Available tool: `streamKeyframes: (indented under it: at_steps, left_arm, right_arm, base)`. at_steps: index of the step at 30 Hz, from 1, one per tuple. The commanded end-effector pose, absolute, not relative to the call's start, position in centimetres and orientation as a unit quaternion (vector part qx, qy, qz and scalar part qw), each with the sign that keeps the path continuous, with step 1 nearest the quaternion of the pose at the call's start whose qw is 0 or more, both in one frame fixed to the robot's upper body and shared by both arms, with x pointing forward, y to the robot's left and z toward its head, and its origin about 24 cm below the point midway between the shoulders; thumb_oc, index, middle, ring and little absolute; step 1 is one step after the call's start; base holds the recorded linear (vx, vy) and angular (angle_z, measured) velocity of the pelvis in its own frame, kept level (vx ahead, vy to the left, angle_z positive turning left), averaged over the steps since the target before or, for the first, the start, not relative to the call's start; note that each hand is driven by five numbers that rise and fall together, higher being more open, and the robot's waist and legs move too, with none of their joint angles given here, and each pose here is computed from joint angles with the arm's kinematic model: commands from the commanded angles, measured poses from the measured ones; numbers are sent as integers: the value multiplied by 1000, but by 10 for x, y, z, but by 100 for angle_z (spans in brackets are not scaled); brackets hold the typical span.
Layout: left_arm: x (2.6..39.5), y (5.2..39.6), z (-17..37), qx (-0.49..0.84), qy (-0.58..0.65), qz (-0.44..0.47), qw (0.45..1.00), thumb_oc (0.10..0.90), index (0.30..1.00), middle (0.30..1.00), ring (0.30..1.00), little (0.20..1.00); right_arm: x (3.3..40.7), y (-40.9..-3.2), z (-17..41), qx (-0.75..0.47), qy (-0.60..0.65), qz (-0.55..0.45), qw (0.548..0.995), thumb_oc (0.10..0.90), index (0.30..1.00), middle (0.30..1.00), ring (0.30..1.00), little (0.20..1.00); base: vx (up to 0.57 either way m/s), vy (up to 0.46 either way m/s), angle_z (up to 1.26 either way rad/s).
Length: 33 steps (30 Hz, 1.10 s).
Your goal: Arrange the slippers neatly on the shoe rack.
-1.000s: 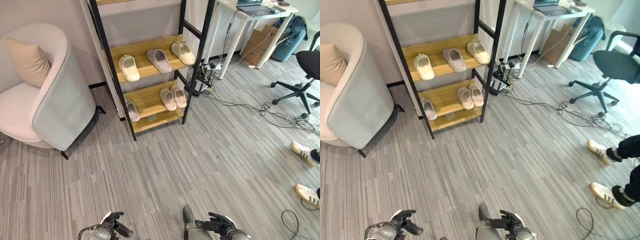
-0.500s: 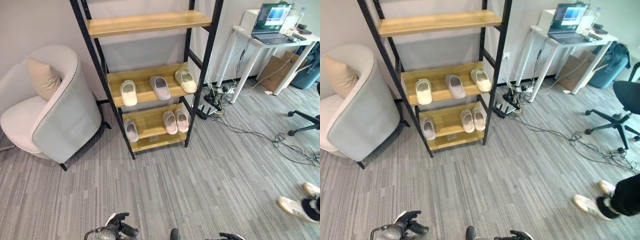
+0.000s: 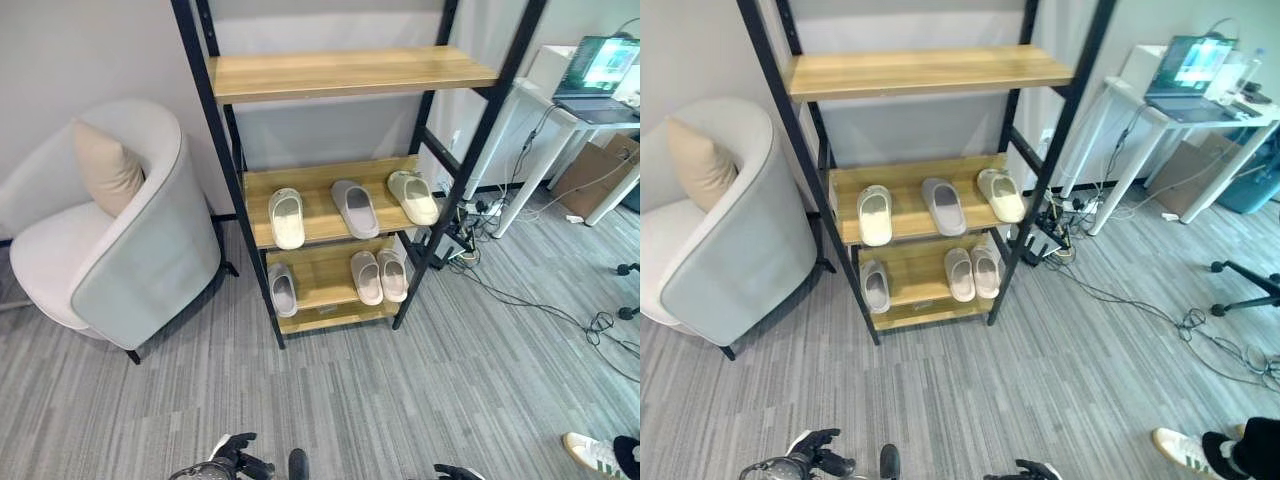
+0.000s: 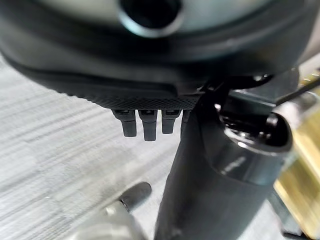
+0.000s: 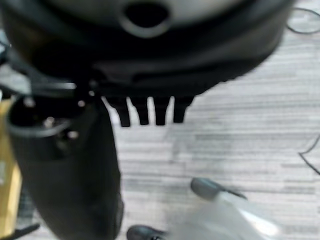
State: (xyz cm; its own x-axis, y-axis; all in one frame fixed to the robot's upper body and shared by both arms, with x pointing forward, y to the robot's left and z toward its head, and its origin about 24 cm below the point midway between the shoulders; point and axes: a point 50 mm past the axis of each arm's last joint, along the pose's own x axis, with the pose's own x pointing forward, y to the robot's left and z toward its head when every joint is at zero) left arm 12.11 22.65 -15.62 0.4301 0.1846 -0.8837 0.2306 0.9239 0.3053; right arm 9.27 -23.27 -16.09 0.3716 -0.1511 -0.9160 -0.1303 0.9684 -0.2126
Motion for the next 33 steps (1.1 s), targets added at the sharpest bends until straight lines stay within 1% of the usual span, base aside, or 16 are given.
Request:
streamKeyframes:
  at_steps: [1, 4, 5, 7, 9, 11, 13, 15, 19, 21, 22, 23, 24, 25, 30, 33]
  left_arm:
    - [119, 235, -154, 217, 527, -3, 822, 800, 900, 900, 900, 900]
    - [129, 233, -152, 225, 514, -7, 827, 800, 900, 900, 900, 900]
    - [130, 236, -151, 231, 516, -12, 825, 800, 900, 900, 900, 900]
    - [137, 237, -148, 230, 501, -13, 834, 800, 900, 900, 900, 900]
    - [129, 235, -151, 237, 508, -20, 828, 800, 900, 900, 900, 900]
    - [120, 234, -154, 241, 522, -29, 818, 800, 900, 900, 900, 900]
    - [112, 236, -156, 234, 535, -18, 812, 800, 900, 900, 900, 900]
    - [101, 242, -158, 228, 547, -9, 806, 800, 900, 900, 900, 900]
    - [87, 237, -162, 204, 561, 5, 803, 800, 900, 900, 900, 900]
    - [84, 234, -163, 204, 563, 2, 801, 800, 900, 900, 900, 900]
    - [83, 232, -164, 207, 564, -11, 799, 800, 900, 900, 900, 900]
    - [84, 230, -164, 212, 559, -14, 802, 800, 900, 900, 900, 900]
    - [84, 230, -164, 212, 559, -15, 801, 800, 900, 900, 900, 900]
    - [86, 224, -164, 207, 551, -17, 808, 800, 900, 900, 900, 900]
    - [97, 218, -162, 213, 531, -22, 820, 800, 900, 900, 900, 900]
    - [101, 214, -163, 223, 527, -37, 819, 800, 900, 900, 900, 900]
  right_arm:
    - [115, -248, -150, -157, 520, -25, 839, 800, 900, 900, 900, 900]
    - [117, -246, -149, -151, 511, -33, 846, 800, 900, 900, 900, 900]
    - [141, -257, -139, -152, 497, -51, 853, 800, 900, 900, 900, 900]
    - [114, -262, -144, -150, 507, -57, 847, 800, 900, 900, 900, 900]
    - [90, -271, -148, -138, 532, -84, 831, 800, 900, 900, 900, 900]
    - [86, -272, -149, -129, 531, -101, 832, 800, 900, 900, 900, 900]
    - [87, -281, -144, -127, 519, -113, 838, 800, 900, 900, 900, 900]
    - [106, -286, -134, -146, 479, -112, 858, 800, 900, 900, 900, 900]
    - [116, -298, -120, -150, 430, -134, 880, 800, 900, 900, 900, 900]
    - [105, -309, -118, -152, 436, -158, 873, 800, 900, 900, 900, 900]
    - [114, -308, -115, -181, 430, -150, 872, 800, 900, 900, 900, 900]
    - [135, -299, -104, -198, 382, -127, 894, 800, 900, 900, 900, 900]
    - [134, -299, -104, -198, 383, -127, 893, 800, 900, 900, 900, 900]
    - [153, -290, -83, -206, 312, -109, 921, 800, 900, 900, 900, 900]
    - [158, -271, -92, -173, 319, -70, 929, 800, 900, 900, 900, 900]
    - [176, -246, -98, -118, 314, -28, 941, 800, 900, 900, 900, 900]
  base:
    - [154, 82, 37]
    - [193, 4, 31]
    - [233, -68, 23]
    - [186, -100, 52]
    - [224, -213, 58]
    - [187, -216, 42]
    - [76, -172, 38]
    - [88, -195, 5]
    - [79, -192, 4]
    - [37, -152, 3]
    - [15, -112, 13]
    - [4, -81, 9]
    - [-36, -80, 5]
    - [-6, -48, 5]
    - [-25, -54, 10]
    - [-13, 8, 17]
